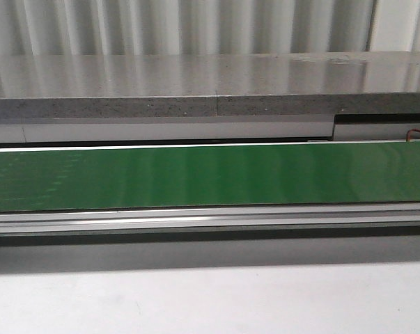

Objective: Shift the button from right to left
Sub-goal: 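Move the right gripper down toward the yellow push button in the green tray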

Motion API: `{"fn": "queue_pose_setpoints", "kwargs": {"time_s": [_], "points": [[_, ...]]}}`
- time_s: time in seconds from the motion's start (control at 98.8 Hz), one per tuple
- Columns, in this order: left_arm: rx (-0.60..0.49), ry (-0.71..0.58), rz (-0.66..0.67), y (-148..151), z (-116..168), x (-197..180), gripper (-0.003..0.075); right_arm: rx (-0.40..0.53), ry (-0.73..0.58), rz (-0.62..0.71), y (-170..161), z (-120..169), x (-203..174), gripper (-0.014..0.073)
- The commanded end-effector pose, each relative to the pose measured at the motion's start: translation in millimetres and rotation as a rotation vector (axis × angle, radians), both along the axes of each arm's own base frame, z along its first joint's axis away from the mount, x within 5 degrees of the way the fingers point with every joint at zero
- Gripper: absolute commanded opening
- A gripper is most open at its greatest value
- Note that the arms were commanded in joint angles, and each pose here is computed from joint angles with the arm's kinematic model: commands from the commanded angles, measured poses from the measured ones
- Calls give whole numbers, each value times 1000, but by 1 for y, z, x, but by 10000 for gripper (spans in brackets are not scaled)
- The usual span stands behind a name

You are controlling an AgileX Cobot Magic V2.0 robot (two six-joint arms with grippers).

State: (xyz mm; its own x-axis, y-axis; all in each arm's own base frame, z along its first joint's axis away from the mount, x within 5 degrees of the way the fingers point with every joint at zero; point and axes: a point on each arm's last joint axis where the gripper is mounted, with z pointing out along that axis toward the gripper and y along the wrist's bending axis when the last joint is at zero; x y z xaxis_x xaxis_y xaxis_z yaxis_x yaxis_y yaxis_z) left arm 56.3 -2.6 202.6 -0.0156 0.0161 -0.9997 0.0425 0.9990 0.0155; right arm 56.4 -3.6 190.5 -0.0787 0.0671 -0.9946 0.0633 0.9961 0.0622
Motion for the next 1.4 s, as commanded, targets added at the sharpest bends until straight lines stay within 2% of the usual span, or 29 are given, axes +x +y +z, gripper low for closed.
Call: {"fn": "queue_pose_setpoints", "kwargs": {"time_s": [0.0, 1.174, 1.386], "points": [[-17, -70, 3, 0, -4, -1, -20, -22, -119, 1, 0, 15, -2, -67], [-17, -70, 3, 0, -4, -1, -20, -22, -119, 1, 0, 16, -2, -67], [-17, -70, 3, 0, -4, -1, -20, -17, -57, -9, 0, 42, -9, -67]]}}
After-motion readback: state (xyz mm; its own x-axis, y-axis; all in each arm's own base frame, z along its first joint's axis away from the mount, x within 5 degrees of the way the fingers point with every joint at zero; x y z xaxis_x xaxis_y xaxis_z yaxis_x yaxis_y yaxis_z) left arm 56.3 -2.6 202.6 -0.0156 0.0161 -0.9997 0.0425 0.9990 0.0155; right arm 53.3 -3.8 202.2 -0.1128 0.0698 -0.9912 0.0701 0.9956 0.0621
